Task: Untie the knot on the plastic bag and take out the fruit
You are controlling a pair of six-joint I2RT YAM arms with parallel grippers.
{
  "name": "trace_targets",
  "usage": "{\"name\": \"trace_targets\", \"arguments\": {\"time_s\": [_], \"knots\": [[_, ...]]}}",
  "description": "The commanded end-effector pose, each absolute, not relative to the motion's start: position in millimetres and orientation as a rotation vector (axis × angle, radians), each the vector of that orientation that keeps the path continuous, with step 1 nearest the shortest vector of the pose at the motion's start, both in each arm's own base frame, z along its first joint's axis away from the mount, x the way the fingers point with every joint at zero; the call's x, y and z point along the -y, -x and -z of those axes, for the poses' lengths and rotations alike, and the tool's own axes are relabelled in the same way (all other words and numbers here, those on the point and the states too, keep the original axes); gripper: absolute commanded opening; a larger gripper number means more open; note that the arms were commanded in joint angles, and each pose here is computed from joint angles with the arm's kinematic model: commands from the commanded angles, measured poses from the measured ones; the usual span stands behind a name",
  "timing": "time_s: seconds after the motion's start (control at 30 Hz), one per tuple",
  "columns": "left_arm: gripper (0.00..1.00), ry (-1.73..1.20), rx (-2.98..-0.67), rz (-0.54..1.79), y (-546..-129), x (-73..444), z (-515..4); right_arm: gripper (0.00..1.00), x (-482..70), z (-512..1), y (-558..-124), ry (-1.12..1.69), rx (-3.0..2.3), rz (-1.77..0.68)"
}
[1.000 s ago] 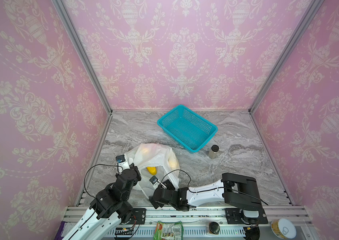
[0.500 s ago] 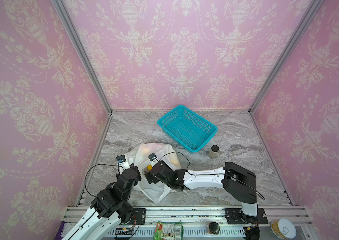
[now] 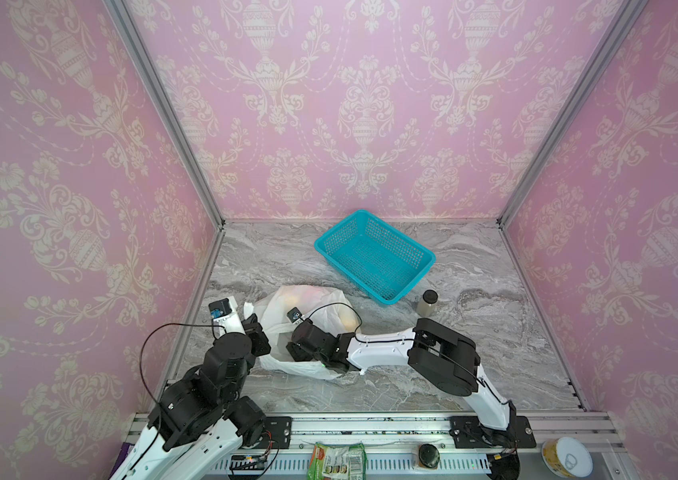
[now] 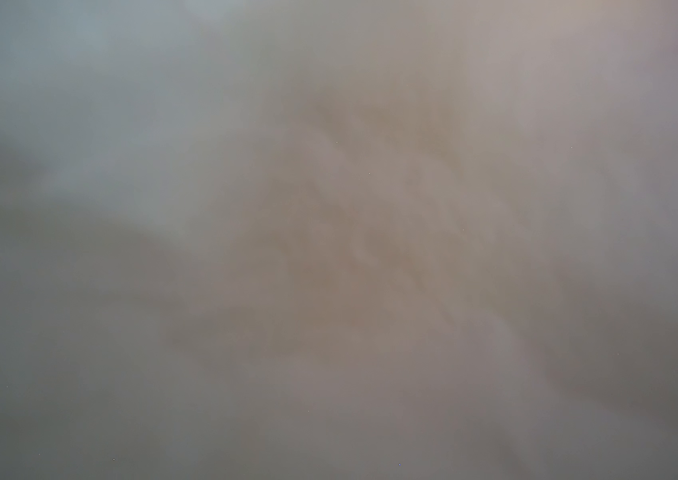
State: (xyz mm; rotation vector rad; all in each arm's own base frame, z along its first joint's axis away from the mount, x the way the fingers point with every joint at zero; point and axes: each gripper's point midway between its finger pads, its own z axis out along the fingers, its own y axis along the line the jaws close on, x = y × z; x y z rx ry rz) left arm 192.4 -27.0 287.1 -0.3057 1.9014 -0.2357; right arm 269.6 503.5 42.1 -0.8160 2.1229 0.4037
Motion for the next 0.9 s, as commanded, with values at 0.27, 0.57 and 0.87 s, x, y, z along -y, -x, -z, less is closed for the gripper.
{"name": "trace_targets", "arguments": {"time_s": [0.27,0.57,0.87], "knots": [[0.0,-0.605,-2.059,0.251,-178.1,110.1,-248.3,0.6,-509.0,-83.3,-278.6,0.751,-2.056,-0.494],[0.0,-0.572,-1.905,0.309,-169.4,104.8,-266.3,0.51,-488.0,-147.3,-317.2,0.552,-1.963,-0.496],[0.0,-0.673,-1.967,0.352,-174.5,123.4,-253.8,0.41,-468.1,-228.1,-339.9,0.405,-1.786,-0.504]]}}
